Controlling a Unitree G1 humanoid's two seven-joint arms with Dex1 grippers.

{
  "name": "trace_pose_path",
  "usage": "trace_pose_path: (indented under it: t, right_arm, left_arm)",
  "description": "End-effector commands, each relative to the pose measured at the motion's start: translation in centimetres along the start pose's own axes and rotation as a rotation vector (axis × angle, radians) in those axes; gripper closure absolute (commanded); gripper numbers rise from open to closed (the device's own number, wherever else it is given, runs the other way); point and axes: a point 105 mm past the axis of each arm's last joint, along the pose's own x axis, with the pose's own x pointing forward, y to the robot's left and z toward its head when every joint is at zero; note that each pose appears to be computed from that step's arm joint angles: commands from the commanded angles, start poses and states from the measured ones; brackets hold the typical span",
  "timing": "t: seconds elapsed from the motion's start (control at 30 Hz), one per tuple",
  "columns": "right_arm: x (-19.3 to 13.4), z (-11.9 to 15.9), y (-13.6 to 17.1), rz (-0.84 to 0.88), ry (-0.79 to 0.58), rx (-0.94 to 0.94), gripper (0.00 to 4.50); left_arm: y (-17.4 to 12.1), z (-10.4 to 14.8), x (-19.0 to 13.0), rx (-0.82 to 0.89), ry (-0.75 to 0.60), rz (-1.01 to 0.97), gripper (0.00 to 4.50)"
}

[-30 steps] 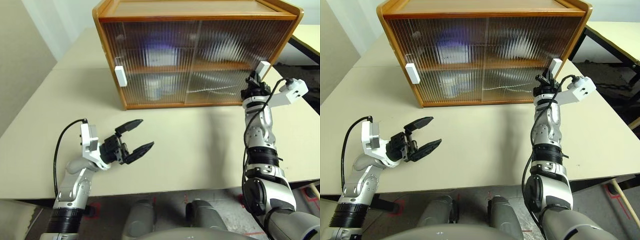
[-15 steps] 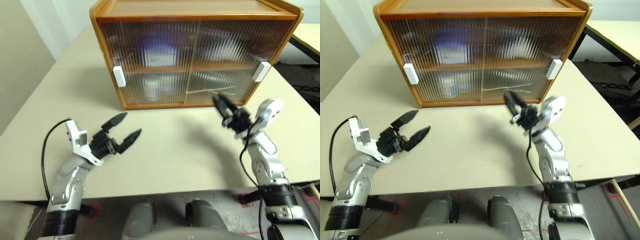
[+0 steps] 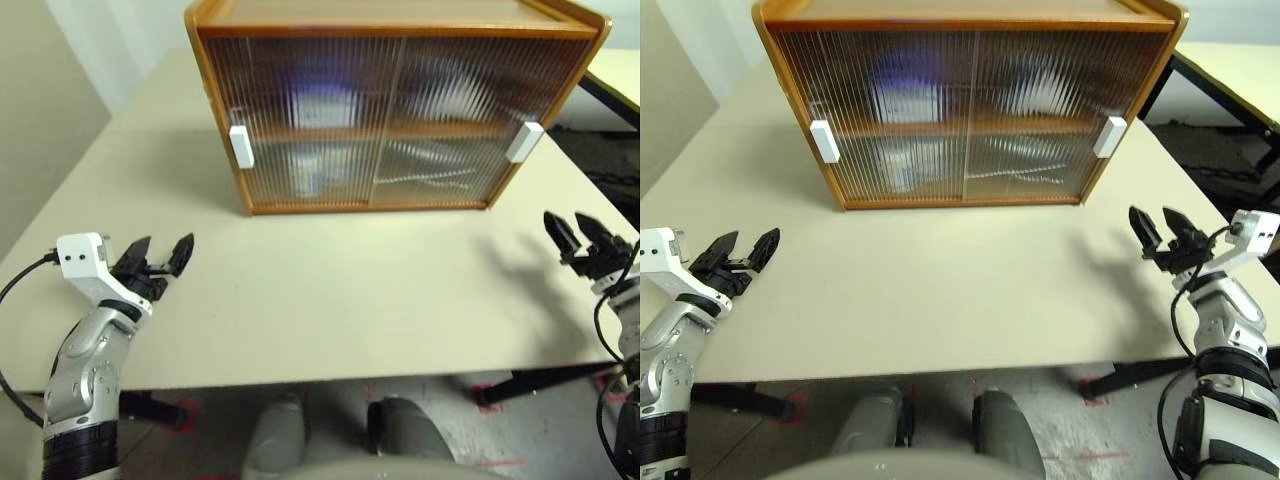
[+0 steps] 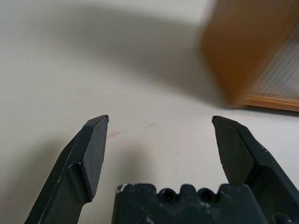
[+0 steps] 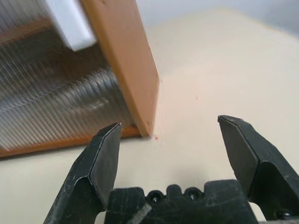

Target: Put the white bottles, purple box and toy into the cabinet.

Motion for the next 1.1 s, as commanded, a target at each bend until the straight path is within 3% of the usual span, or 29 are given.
trace_pose_path:
  t: [0.03, 0.4, 0.7, 1.1]
  right_arm:
    - [0.7, 0.3, -0.4, -0.010, 0.034, -0.024, 0.05]
    - [0.0, 1.4, -1.3, 0.016, 0.035, -0.107, 0.05]
    - [-0.4, 2.2, -2.1, -0.011, 0.024, -0.097, 0.05]
    - [-1.1, 1.8, -2.5, -0.037, 0.009, -0.079, 0.05]
  left_arm:
    - [-0.2, 0.8, 0.3, 0.056, 0.003, 0.016, 0.00]
    - [-1.0, 2.3, 0.6, 0.162, -0.157, -0.017, 0.00]
    - [-3.2, 1.9, 2.0, 0.182, -0.174, -0.083, 0.00]
    - [-2.5, 2.2, 2.2, 0.190, -0.173, -0.085, 0.00]
